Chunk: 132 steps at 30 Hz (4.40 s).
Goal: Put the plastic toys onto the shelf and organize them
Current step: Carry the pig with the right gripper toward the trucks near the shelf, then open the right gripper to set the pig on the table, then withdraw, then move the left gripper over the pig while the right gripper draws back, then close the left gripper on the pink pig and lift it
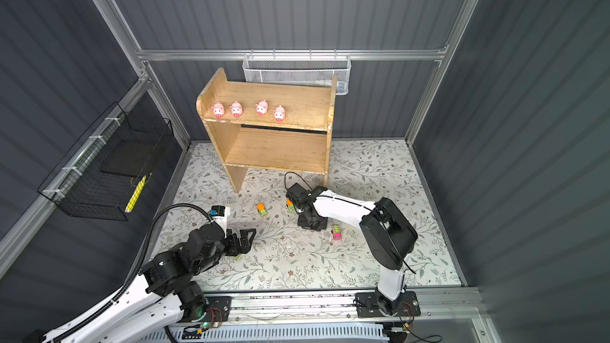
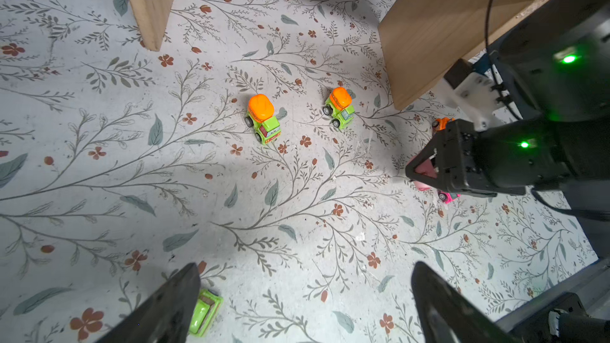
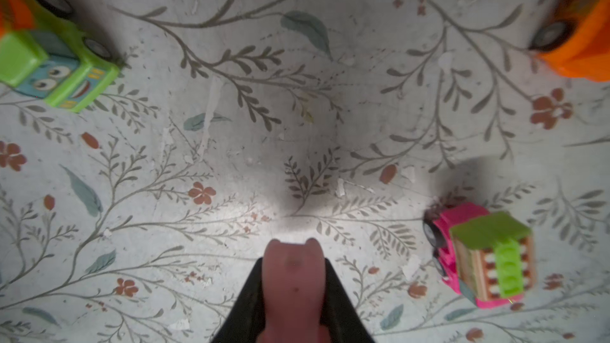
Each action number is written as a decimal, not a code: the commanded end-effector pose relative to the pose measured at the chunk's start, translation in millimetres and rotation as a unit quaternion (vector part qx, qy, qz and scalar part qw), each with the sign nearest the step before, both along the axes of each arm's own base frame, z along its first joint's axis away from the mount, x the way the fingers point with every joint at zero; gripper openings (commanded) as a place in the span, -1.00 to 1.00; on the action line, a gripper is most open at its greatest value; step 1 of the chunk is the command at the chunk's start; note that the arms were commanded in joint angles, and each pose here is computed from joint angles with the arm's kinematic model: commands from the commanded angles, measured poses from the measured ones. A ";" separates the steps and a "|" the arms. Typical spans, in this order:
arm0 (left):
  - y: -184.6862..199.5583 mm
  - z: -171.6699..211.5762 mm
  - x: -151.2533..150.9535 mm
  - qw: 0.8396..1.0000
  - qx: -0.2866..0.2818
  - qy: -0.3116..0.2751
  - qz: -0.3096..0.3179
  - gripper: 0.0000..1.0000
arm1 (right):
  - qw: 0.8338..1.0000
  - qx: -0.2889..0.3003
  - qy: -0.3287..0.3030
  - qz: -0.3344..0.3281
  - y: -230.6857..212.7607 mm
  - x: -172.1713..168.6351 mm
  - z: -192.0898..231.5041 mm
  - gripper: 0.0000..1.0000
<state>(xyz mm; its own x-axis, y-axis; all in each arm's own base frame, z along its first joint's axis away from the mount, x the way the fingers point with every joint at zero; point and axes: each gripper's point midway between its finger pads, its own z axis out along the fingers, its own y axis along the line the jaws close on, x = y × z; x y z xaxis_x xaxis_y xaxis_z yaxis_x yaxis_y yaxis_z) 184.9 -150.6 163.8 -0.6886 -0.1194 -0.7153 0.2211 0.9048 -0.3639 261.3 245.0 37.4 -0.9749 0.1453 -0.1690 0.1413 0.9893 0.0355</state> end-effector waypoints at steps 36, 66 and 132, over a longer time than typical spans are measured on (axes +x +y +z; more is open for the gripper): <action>-20.9 -25.4 2.5 0.999 -0.019 0.040 0.007 0.90 | 0.991 0.068 -0.109 0.036 -27.7 -42.2 81.8 0.41; -190.0 -87.2 12.7 0.994 0.092 -0.038 0.051 0.90 | 0.966 0.109 -0.235 -0.021 -164.4 -118.6 126.7 0.77; -187.6 -75.3 40.2 0.977 0.203 -0.028 0.056 -0.35 | 0.952 0.175 -0.249 -0.014 -166.2 -133.8 152.5 0.96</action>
